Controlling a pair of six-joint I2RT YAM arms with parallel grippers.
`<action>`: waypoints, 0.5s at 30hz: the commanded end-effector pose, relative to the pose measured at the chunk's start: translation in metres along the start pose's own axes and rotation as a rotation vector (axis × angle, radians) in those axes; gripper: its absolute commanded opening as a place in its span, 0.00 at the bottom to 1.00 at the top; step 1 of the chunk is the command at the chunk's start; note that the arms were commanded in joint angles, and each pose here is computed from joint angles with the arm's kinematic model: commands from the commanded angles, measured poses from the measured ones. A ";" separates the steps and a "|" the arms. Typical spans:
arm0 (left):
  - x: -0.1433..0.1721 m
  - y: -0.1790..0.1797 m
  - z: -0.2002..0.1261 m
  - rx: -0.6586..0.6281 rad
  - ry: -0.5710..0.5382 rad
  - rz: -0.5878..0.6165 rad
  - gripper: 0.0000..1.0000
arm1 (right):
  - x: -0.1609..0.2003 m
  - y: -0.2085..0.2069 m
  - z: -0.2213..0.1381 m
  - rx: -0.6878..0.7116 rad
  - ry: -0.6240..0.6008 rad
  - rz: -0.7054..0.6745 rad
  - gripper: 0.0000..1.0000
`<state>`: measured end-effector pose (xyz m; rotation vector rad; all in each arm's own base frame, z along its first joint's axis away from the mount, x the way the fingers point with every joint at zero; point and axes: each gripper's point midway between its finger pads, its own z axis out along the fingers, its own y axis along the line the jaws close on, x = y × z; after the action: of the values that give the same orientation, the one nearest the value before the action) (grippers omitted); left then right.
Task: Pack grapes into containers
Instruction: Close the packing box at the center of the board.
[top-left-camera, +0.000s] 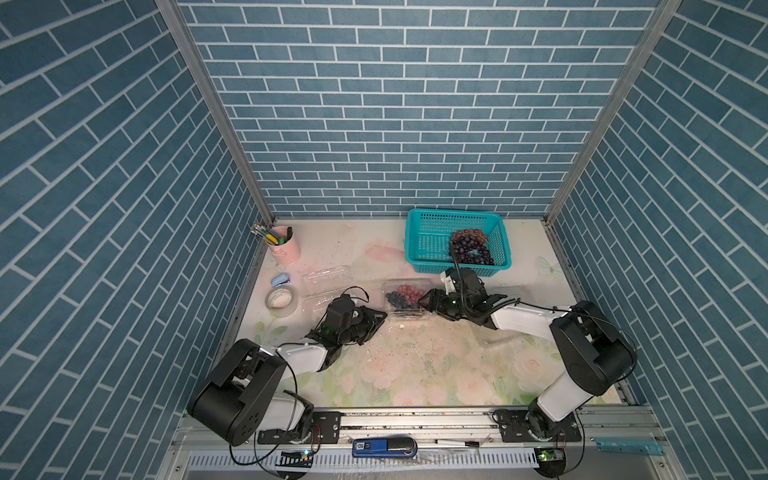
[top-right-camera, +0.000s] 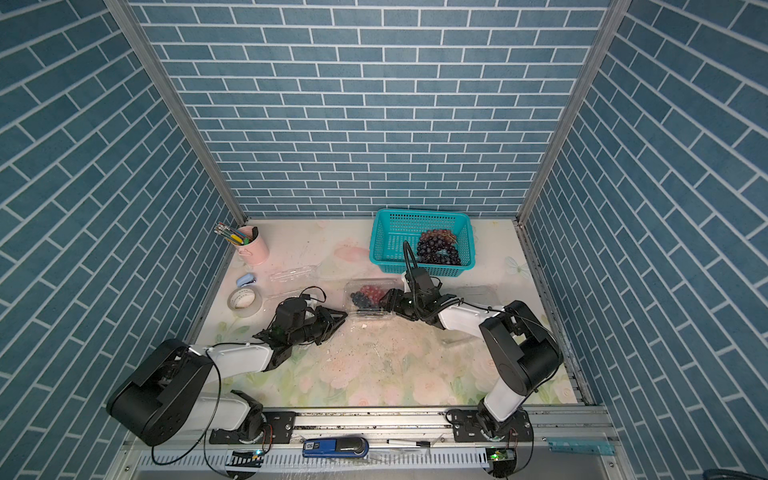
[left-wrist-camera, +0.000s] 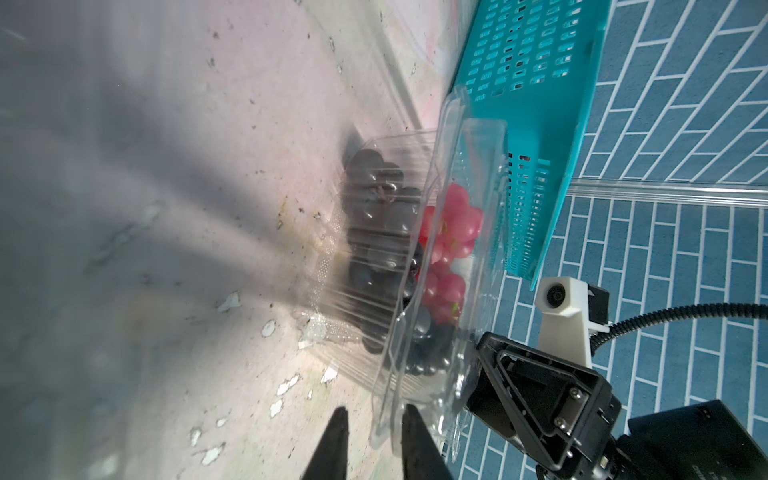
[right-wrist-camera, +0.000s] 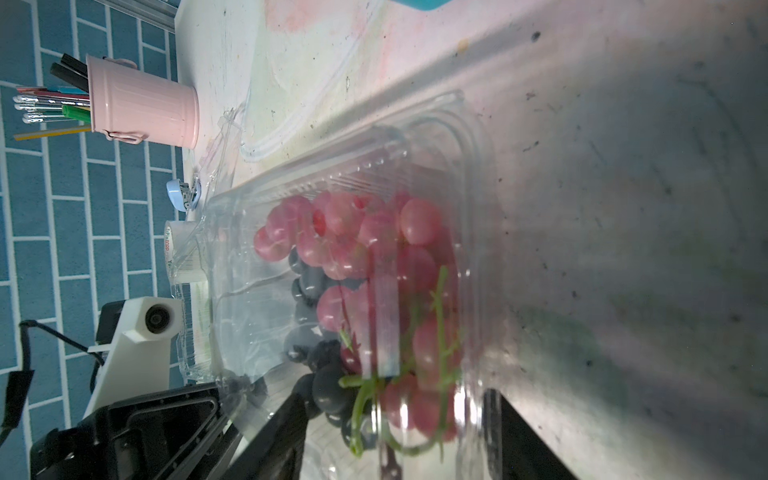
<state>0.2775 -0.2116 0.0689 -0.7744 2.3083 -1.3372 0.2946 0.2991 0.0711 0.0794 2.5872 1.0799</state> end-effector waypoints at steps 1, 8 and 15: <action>-0.002 -0.003 -0.001 0.013 -0.021 0.021 0.24 | 0.009 0.000 -0.001 0.003 0.017 0.016 0.67; -0.004 0.000 -0.003 0.012 -0.036 0.022 0.24 | 0.009 0.001 0.001 -0.001 0.020 0.016 0.67; -0.008 0.000 -0.002 0.014 -0.062 0.023 0.19 | 0.010 0.001 0.001 -0.001 0.023 0.017 0.67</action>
<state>0.2814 -0.2071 0.0695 -0.7843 2.2714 -1.3167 0.2931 0.3008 0.0713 0.0726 2.5880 1.0837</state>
